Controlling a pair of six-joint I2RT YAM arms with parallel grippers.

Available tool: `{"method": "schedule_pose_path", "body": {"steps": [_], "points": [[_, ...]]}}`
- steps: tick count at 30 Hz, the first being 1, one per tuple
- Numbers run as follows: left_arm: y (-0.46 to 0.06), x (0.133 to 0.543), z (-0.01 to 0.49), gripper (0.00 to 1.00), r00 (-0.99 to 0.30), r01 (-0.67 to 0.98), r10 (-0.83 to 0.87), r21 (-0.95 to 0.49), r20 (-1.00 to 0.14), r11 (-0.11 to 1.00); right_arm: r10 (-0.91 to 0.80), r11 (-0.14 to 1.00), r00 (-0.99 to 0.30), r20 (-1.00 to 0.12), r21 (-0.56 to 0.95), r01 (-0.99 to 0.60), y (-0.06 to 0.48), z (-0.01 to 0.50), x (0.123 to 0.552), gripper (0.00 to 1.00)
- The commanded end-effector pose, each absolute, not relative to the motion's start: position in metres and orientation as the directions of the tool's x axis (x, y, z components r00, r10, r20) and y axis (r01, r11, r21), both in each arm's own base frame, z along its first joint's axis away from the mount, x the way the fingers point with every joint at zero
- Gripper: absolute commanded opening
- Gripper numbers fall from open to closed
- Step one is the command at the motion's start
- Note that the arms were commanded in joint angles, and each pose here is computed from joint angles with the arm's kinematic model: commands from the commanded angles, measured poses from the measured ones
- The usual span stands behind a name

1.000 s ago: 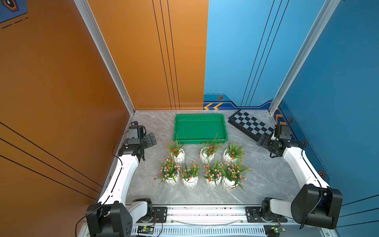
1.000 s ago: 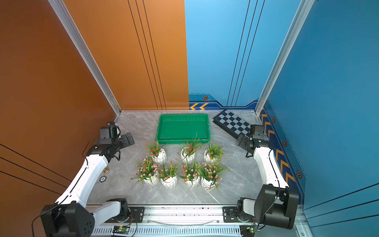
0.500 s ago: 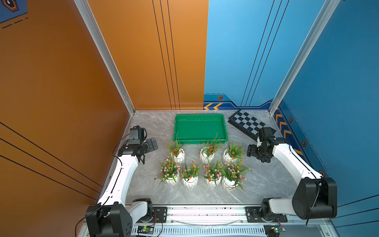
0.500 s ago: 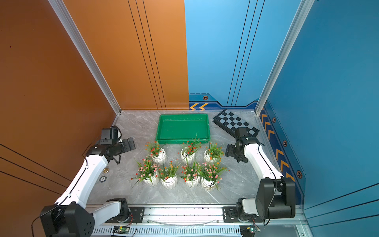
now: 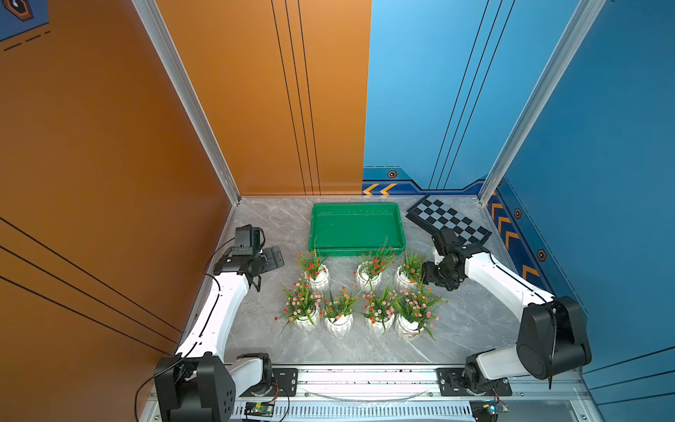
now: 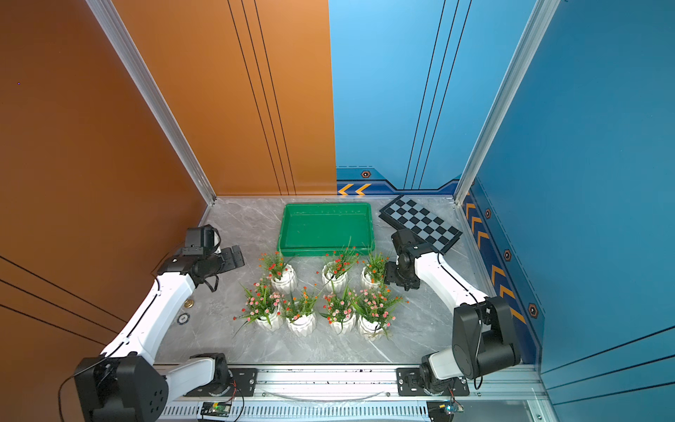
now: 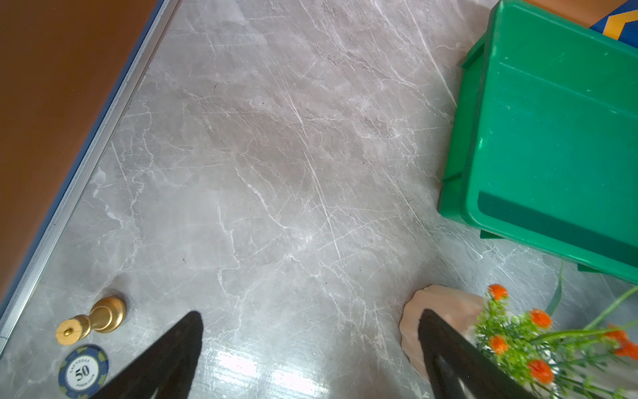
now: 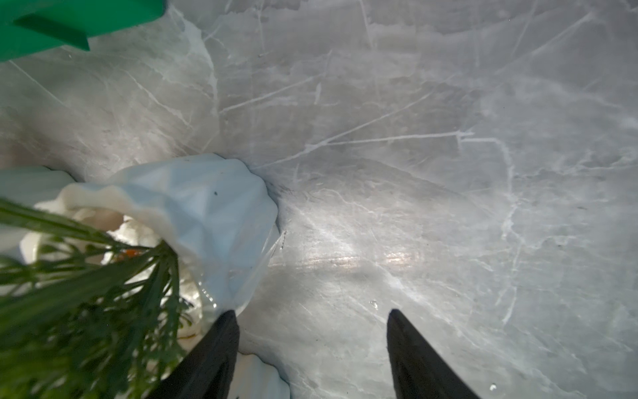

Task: Put the potted gypsophila into the storage box
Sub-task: Pick up the baby's breath potted plant from the center of the board.

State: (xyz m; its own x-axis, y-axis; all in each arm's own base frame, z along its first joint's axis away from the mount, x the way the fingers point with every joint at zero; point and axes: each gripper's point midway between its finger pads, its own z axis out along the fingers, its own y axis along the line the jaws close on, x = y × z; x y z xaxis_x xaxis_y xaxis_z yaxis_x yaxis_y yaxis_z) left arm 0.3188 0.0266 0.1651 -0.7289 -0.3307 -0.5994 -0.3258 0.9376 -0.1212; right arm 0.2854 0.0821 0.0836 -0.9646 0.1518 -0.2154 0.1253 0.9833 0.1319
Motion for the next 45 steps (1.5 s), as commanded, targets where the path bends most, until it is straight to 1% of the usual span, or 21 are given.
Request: {"method": "schedule_pose_path", "body": {"steps": [1, 8, 15, 20, 23, 30, 37, 45], "points": [[0.022, 0.313, 0.161, 0.98, -0.745, -0.325, -0.338, -0.130, -0.576, 0.937, 0.155, 0.978, -0.956, -0.249, 0.177, 0.112, 0.097, 0.095, 0.299, 0.69], [0.021, 0.313, 0.160, 0.98, -0.746, -0.323, -0.335, -0.126, -0.576, 0.938, 0.156, 0.970, -0.948, -0.278, 0.223, 0.094, 0.107, 0.110, 0.304, 0.69], [0.020, 0.311, 0.156, 0.98, -0.751, -0.324, -0.334, -0.123, -0.569, 0.938, 0.154, 0.960, -0.946, -0.285, 0.270, 0.075, 0.119, 0.116, 0.307, 0.68], [0.020, 0.309, 0.154, 0.98, -0.754, -0.325, -0.334, -0.121, -0.566, 0.938, 0.150, 0.954, -0.950, -0.272, 0.293, 0.067, 0.126, 0.108, 0.310, 0.67], [0.020, 0.308, 0.153, 0.98, -0.755, -0.325, -0.335, -0.121, -0.564, 0.938, 0.140, 0.958, -0.955, -0.262, 0.281, 0.063, 0.129, 0.098, 0.311, 0.65], [0.019, 0.307, 0.151, 0.98, -0.758, -0.325, -0.334, -0.120, -0.561, 0.938, 0.123, 0.961, -0.961, -0.247, 0.270, 0.054, 0.136, 0.082, 0.315, 0.58], [0.018, 0.305, 0.149, 0.98, -0.761, -0.326, -0.336, -0.120, -0.556, 0.938, 0.100, 0.971, -0.964, -0.245, 0.238, 0.040, 0.137, 0.076, 0.316, 0.45], [0.018, 0.305, 0.149, 0.98, -0.760, -0.325, -0.335, -0.121, -0.557, 0.938, 0.094, 0.975, -0.956, -0.280, 0.221, 0.031, 0.135, 0.085, 0.319, 0.32]]}}
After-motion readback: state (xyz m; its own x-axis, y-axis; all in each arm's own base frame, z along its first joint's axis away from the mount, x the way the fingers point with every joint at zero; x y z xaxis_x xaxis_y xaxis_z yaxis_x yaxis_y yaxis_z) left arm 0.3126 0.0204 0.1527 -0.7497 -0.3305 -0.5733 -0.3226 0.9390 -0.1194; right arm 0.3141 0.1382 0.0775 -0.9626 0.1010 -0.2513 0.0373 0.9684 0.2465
